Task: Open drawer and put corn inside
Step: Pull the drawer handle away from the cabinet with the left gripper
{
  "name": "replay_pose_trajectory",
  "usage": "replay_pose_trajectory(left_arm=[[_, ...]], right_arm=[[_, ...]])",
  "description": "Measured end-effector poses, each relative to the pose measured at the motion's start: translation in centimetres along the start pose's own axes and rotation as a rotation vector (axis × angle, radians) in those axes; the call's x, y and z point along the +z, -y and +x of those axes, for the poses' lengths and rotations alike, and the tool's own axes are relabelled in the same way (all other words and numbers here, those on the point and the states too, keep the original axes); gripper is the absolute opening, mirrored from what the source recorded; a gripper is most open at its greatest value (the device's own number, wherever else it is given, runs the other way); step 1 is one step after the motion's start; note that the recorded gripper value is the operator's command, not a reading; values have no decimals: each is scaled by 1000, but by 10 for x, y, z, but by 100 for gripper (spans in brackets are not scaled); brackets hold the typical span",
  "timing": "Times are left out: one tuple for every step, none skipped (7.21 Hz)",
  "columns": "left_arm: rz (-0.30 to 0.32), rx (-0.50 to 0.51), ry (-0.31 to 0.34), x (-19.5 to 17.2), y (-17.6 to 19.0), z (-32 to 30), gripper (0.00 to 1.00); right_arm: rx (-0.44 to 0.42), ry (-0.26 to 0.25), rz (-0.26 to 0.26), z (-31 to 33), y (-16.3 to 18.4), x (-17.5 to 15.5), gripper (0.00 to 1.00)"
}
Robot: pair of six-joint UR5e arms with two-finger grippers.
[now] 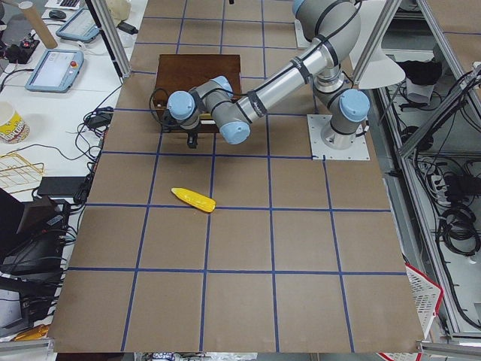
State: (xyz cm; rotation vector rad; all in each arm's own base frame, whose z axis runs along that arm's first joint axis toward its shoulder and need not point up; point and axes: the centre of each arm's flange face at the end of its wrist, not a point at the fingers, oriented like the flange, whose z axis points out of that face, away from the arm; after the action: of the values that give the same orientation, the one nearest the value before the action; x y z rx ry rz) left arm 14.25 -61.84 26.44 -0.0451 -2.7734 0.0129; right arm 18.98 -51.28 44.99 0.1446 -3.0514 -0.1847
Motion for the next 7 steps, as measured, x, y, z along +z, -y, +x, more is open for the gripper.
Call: replay_pose_trajectory(left_arm=[[1,1,7,-1,0,-2,100],[5,1,11,-3,-1,-5,100],[11,7,16,-5,-2,-11,100],[14,18,22,-8,-4,-21,100],[17,25,32,-12,-6,-30,100],[22,30,41,-16,-5,-34,100],[25,34,51,-19,-3,-36,100]], right_arm=[[0,0,0,0,0,0,100],[0,0,0,0,0,0,100],[0,0,0,0,0,0,100],[0,0,0,0,0,0,100],[0,0,0,0,0,0,100],[0,0,0,0,0,0,100],[0,0,0,0,0,0,100]])
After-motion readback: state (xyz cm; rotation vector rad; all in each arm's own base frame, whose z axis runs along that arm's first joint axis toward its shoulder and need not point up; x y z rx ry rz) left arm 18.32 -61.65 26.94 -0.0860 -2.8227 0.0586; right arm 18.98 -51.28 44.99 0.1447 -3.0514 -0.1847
